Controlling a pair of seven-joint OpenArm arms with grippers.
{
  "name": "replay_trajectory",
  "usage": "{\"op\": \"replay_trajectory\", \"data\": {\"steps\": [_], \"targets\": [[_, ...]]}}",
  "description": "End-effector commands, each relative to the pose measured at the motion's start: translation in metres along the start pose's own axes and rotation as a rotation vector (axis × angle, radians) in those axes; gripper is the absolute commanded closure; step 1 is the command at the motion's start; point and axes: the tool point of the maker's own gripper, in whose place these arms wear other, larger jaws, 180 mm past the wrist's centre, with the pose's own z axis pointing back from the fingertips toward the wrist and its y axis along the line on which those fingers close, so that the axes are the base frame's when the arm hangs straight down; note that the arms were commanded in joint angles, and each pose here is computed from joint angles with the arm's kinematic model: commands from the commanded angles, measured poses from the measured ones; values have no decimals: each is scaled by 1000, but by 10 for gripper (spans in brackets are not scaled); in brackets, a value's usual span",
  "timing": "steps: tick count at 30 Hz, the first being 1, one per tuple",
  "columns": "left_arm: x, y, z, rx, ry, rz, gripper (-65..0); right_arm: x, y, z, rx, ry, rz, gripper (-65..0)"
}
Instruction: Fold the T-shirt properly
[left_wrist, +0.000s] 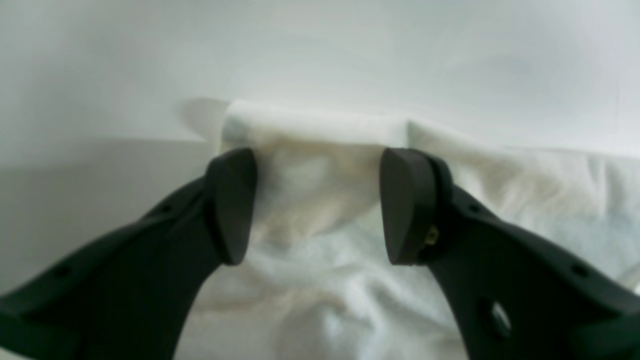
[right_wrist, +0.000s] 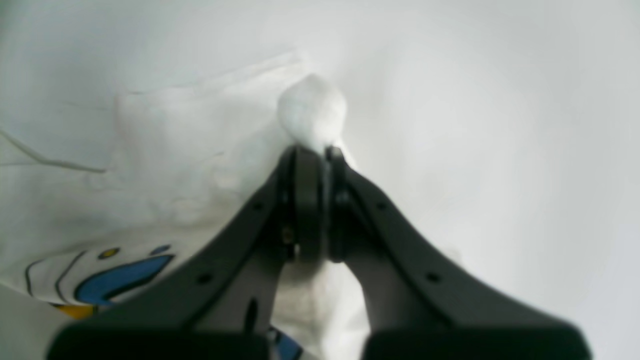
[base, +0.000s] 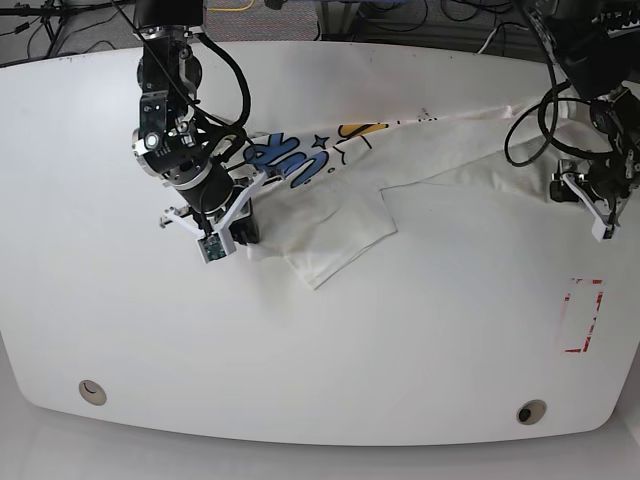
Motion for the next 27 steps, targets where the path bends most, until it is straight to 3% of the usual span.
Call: {"op": "replay_trajectory", "data": {"steps": [1, 12, 20, 27], "targets": [[10, 17, 24, 75, -28, -54, -361, 17, 0, 6, -2, -64, 8, -9], [27, 18, 59, 160, -72, -166, -377, 16, 1, 6, 1, -58, 7, -6], [32, 16, 57, 150, -85, -164, -384, 17, 1, 6, 0, -62, 3, -6], [36, 20, 62, 145, -108, -135, -433, 16, 3, 6, 5, -59, 7, -8]]}}
